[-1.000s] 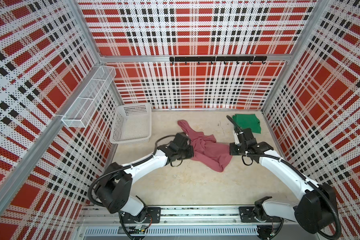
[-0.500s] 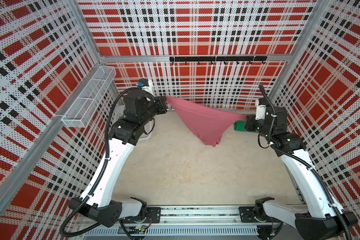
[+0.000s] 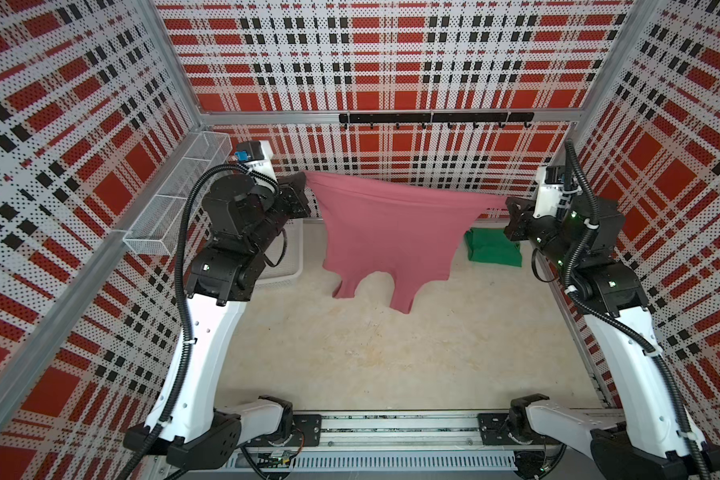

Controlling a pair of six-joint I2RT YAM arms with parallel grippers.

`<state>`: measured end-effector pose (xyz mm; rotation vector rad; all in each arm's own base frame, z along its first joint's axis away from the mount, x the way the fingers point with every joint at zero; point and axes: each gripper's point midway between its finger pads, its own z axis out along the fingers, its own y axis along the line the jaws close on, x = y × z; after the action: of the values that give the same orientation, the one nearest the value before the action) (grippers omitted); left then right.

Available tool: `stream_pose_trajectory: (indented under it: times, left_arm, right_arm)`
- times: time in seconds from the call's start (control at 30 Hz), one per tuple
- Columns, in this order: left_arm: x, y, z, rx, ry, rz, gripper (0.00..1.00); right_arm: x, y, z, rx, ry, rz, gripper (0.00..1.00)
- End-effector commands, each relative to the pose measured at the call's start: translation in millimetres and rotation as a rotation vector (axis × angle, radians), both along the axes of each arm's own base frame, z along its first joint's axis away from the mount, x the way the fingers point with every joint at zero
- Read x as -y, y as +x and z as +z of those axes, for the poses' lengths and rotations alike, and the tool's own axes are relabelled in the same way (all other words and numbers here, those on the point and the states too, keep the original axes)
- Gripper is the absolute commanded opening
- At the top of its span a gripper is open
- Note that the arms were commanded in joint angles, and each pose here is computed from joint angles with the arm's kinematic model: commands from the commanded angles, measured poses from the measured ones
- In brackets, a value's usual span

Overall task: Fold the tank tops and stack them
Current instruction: 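Lift the pink tank top high with both grippers and stretch it apart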

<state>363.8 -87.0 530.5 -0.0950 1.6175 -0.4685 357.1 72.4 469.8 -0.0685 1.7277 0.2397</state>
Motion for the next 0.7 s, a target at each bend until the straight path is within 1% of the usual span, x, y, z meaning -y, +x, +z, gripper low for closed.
stream_pose_trajectory:
  times: [0.0, 0.17, 0.3, 0.43, 0.57, 0.67]
  left_arm:
    - [-13, 27, -8, 0.005, 0.020, 0.032, 0.00]
    - [-19, 51, -14, -0.008, 0.024, 0.029, 0.00]
    - [-21, 57, -10, 0.000, 0.034, 0.032, 0.00]
    - [-24, 52, 0, 0.019, 0.038, 0.030, 0.00]
    - [-32, 36, 13, 0.049, 0.058, 0.061, 0.00]
    - [-33, 20, 20, 0.060, 0.063, 0.048, 0.00]
  right_arm:
    - [8, 21, -2, 0.007, -0.043, -0.033, 0.00]
    - [10, 41, -2, 0.000, -0.057, -0.029, 0.00]
    - [12, 40, 8, 0.022, -0.069, -0.035, 0.00]
    - [15, 31, 19, 0.041, -0.076, -0.044, 0.00]
    - [21, 8, 38, 0.086, -0.074, -0.060, 0.00]
    - [25, -13, 51, 0.115, -0.067, -0.063, 0.00]
